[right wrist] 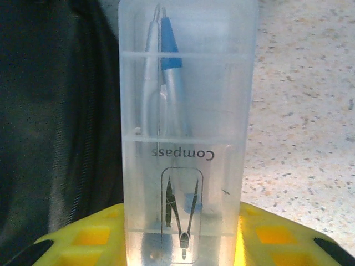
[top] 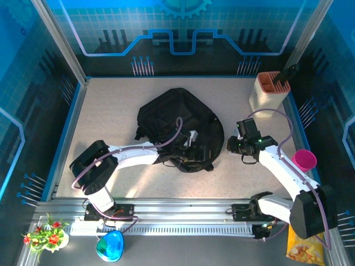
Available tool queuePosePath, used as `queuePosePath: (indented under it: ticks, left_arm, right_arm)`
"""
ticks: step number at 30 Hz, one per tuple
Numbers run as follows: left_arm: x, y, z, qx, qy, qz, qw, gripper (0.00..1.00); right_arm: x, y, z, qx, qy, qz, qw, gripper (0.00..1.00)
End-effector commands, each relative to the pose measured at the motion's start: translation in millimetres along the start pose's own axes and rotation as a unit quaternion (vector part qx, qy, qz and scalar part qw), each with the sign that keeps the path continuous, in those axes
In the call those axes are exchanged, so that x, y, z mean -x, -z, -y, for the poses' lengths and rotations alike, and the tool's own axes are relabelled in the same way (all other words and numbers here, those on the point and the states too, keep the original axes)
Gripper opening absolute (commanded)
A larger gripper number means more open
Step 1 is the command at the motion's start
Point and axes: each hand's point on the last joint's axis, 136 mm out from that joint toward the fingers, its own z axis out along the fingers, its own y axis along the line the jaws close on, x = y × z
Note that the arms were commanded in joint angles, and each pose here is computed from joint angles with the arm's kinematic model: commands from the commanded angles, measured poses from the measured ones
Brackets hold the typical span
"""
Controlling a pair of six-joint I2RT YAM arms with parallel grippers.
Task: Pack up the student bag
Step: Rotate the student bag at the center of the table.
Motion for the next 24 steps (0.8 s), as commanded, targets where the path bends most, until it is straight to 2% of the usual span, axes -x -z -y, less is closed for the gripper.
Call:
queuePosePath:
  ticks: [1,5,10,16,24]
  left_arm:
    - [44,42,27,-0.043,0.006,0.055,0.998,0.93]
    - [80,78,33,-0.061,0.015,0.101,0.993,0.95]
    - [111,99,35,-0.076,0.031,0.124,0.989,0.95]
    - [133,97,37,-0.095,0.047,0.121,0.987,0.89]
    - [134,72,39,-0.139,0.073,0.087,0.984,0.70]
  right_arm:
    - [15,15,-29,0.074,0.028,0.011,0.997,0.37]
    - [30,25,-66,0.146,0.054,0.026,0.987,0.37]
    - [45,38,-113,0.203,0.102,0.047,0.973,0.37]
    - [49,39,-152,0.251,0.147,0.063,0.955,0.37]
    - [48,33,-175,0.280,0.172,0.063,0.942,0.37]
